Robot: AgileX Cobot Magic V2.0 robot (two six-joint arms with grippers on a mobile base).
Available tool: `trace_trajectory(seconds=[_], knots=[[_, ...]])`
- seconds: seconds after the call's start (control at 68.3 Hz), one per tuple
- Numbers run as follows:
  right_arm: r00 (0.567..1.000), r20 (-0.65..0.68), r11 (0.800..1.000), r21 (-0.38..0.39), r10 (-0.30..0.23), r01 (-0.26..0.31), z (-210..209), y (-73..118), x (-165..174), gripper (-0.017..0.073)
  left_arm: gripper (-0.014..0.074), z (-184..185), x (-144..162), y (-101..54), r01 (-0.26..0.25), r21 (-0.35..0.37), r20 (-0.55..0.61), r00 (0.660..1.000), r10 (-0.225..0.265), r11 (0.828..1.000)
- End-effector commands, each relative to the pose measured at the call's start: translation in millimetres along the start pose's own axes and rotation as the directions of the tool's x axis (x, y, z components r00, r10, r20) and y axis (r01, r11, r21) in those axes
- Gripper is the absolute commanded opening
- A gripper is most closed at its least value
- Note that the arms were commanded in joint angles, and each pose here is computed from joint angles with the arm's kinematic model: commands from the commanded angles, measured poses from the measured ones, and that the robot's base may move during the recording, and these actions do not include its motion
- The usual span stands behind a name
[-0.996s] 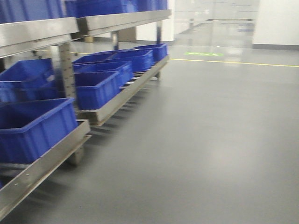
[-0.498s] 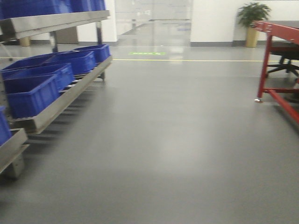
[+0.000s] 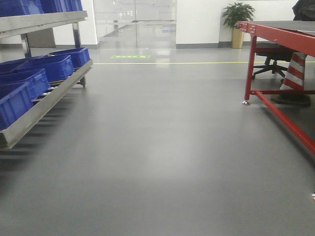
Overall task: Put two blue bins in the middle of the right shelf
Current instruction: 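Drive the base away from the shelf carrying the teal bin, then drive the base along the aisle to the next blue-bin shelf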
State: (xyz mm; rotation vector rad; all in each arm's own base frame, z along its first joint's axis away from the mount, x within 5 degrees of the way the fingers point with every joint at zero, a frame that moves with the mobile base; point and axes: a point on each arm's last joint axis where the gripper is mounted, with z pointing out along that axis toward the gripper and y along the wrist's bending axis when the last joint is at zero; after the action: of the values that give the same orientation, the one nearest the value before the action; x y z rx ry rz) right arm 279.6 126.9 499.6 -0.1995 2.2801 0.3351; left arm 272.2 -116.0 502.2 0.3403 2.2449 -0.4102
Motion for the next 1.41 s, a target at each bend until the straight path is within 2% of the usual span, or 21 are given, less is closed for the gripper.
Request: trace_trajectory(seconds=[0.0,1.391], knots=[[0.998,0.061,1.000,-0.010,-0.011,0.011,-8.0,0.5,-5.2,-0.0153,-0.0111,-12.6,-4.2,-6.6,-0.003,0.056,0.057,0.998,0.000,0.998],[0.998,0.061,1.000,-0.010,-0.011,0.011,-8.0,0.5,-5.2,-0.0153,-0.0111,-12.6,-4.2,-6.3,-0.004,0.053,0.058,0.998,0.001,0.999]])
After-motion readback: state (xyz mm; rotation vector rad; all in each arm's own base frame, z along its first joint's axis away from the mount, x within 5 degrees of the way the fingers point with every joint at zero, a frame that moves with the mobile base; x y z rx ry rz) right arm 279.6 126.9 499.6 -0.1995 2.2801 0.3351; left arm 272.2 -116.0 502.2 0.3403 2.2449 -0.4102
